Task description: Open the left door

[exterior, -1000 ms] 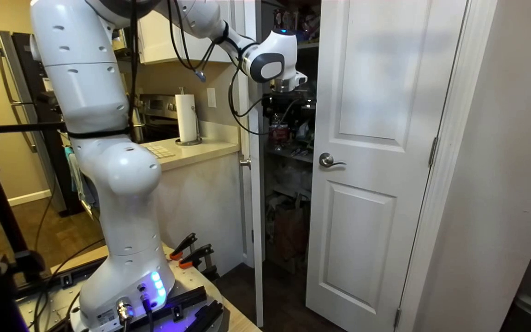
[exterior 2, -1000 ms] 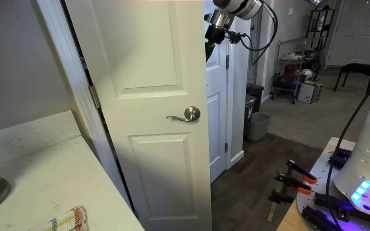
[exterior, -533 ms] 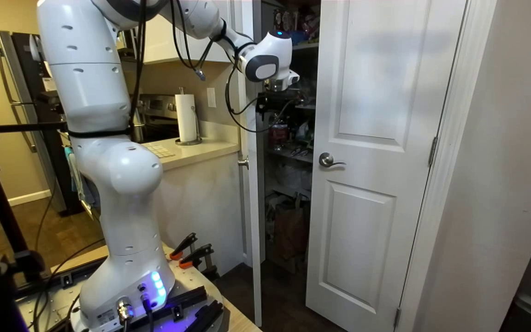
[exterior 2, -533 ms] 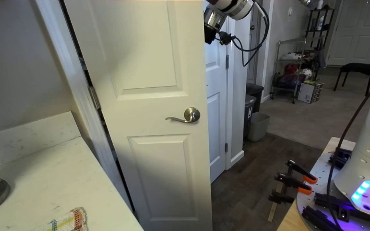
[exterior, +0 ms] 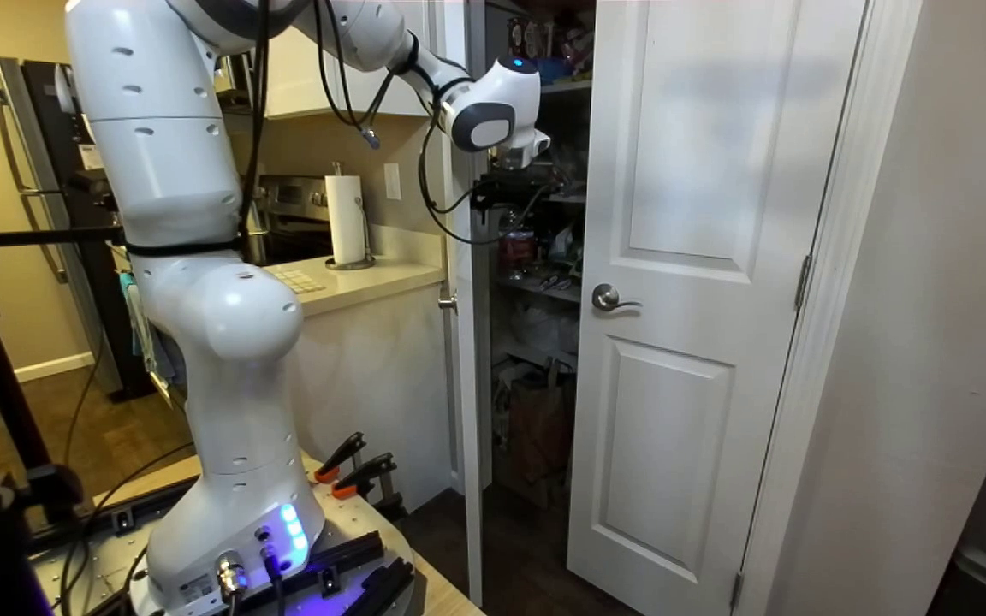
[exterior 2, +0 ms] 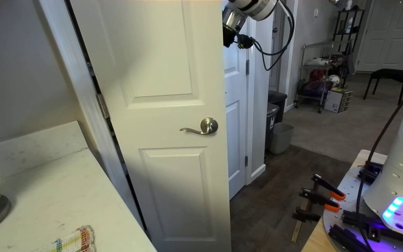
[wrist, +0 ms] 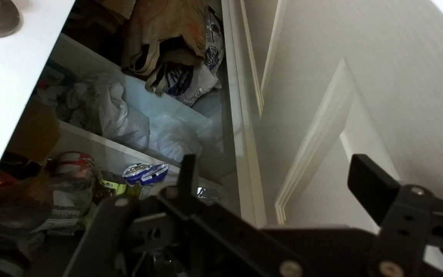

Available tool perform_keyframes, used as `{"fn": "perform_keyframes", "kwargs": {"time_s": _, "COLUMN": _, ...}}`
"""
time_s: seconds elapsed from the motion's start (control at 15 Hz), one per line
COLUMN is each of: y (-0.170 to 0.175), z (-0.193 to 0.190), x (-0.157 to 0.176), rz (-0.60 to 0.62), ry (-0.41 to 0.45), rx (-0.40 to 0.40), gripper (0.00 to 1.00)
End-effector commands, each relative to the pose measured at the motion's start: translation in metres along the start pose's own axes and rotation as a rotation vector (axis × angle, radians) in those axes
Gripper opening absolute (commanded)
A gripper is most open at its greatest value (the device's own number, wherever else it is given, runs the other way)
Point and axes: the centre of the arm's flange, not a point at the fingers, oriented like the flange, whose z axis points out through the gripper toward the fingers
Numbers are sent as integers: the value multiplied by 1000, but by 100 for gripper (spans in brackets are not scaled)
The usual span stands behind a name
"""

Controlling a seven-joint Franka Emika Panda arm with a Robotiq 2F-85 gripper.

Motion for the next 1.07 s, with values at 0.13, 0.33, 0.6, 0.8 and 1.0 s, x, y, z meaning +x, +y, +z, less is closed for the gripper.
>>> {"fn": "perform_keyframes", "kwargs": {"time_s": 0.13, "y": 0, "z": -3, "x": -1, "rz": 18, "ry": -20, "rx": 54, "gripper": 100}}
{"fn": "perform_keyframes", "kwargs": {"time_s": 0.33, "y": 6, "z": -8, "x": -17, "rz": 58, "ry": -45, "rx": 42, "gripper": 100}}
{"fn": "perform_keyframes", "kwargs": {"time_s": 0.6, "y": 22, "z": -22, "x": -39, "rz": 125, "ry": -20, "rx": 11, "gripper": 100}}
{"fn": "perform_keyframes", "kwargs": {"time_s": 0.8, "y": 23, "z": -22, "x": -43, "rz": 104, "ry": -35, "rx": 51, "gripper": 100}}
{"fn": "perform_keyframes", "kwargs": {"time_s": 1.0, "y": 10, "z": -20, "x": -45, "rz": 28, "ry": -72, "rx": 160, "gripper": 100}}
